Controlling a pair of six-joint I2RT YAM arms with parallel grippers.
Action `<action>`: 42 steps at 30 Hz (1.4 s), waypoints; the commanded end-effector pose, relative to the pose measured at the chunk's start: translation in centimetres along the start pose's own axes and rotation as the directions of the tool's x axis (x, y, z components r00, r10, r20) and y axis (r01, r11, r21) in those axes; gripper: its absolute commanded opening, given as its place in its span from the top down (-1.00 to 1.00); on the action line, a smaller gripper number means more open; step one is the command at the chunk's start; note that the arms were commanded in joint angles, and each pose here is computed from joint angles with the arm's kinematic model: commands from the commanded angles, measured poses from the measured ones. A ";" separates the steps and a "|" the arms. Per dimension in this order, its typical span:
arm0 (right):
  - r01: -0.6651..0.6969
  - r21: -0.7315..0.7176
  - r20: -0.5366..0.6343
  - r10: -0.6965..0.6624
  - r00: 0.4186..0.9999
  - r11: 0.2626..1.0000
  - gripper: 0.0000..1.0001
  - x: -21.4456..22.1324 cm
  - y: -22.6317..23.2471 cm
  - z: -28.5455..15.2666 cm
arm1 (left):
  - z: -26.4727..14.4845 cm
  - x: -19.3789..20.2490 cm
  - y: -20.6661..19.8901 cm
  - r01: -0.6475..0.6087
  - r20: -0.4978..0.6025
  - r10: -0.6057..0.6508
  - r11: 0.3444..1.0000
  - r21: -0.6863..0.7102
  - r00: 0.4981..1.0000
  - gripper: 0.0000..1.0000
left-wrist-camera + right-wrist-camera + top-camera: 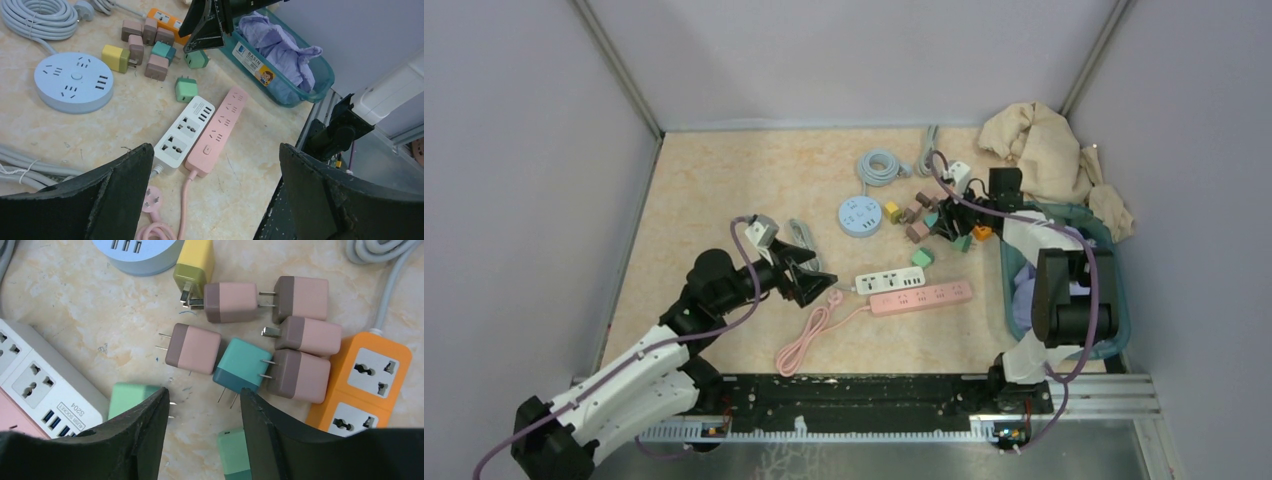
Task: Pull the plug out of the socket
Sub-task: Place the plug at the center of the board, then reset both arms
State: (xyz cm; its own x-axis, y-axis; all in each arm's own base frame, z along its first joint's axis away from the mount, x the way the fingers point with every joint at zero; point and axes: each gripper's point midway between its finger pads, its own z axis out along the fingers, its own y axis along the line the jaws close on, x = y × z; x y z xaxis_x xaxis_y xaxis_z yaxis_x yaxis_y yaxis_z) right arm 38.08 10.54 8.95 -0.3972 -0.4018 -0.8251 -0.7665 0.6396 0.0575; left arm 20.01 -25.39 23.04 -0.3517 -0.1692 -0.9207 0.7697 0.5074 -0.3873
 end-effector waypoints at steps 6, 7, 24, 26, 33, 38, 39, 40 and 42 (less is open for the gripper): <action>-0.008 0.099 0.155 -0.007 0.988 0.995 -0.10 -5.0 -3.0 -4.6 | -1.5 -2.1 -1.8 0.126 0.035 -0.126 0.992 0.014 0.991 -1.00; -0.006 0.101 0.170 -0.011 0.985 0.995 -0.09 -5.3 -3.0 -5.1 | -1.5 -2.4 -1.8 0.131 0.045 -0.132 0.991 0.010 0.990 -1.00; 0.144 0.140 0.298 -0.181 0.937 0.980 -0.20 -13.7 0.6 -15.9 | -4.9 -9.7 -3.0 0.054 0.114 -0.041 0.992 -0.118 0.993 -1.00; 0.126 0.178 0.315 -0.178 0.932 0.976 -0.70 -15.4 1.1 -18.0 | -5.5 -11.0 -3.2 0.030 0.118 -0.013 0.990 -0.136 0.993 -1.00; 0.030 0.250 0.426 -0.138 0.894 0.968 -0.98 -22.1 4.3 -24.5 | -7.1 -16.7 -5.3 -0.071 0.191 0.097 0.988 -0.139 0.977 -1.00; -0.052 0.221 0.531 -0.075 0.844 0.974 -0.98 -26.5 7.2 -28.3 | -8.1 -20.2 -7.0 -0.139 0.221 0.166 0.981 -0.134 0.961 -1.00; -0.047 0.221 0.539 -0.082 0.838 0.974 -0.98 -27.2 7.8 -29.1 | -8.3 -21.0 -7.4 -0.148 0.229 0.174 0.981 -0.128 0.958 -1.00; -0.034 0.217 0.545 -0.092 0.834 0.976 -0.98 -27.9 8.5 -29.7 | -8.5 -21.7 -7.8 -0.157 0.238 0.183 0.980 -0.123 0.954 -1.00; -0.029 0.207 0.562 -0.095 0.822 0.978 -0.98 -29.1 9.6 -30.9 | -9.1 -23.4 -8.9 -0.176 0.266 0.199 0.978 -0.109 0.943 -1.00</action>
State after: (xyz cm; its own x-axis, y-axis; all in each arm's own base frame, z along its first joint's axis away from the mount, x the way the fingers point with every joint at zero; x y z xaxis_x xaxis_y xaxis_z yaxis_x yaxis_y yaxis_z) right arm 29.12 7.20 47.20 0.0325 -0.1034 -0.9941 -0.6224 0.7761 -0.1011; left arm 17.35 -19.05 45.75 -0.0999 -0.2966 -0.9497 0.7418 0.6140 -0.2698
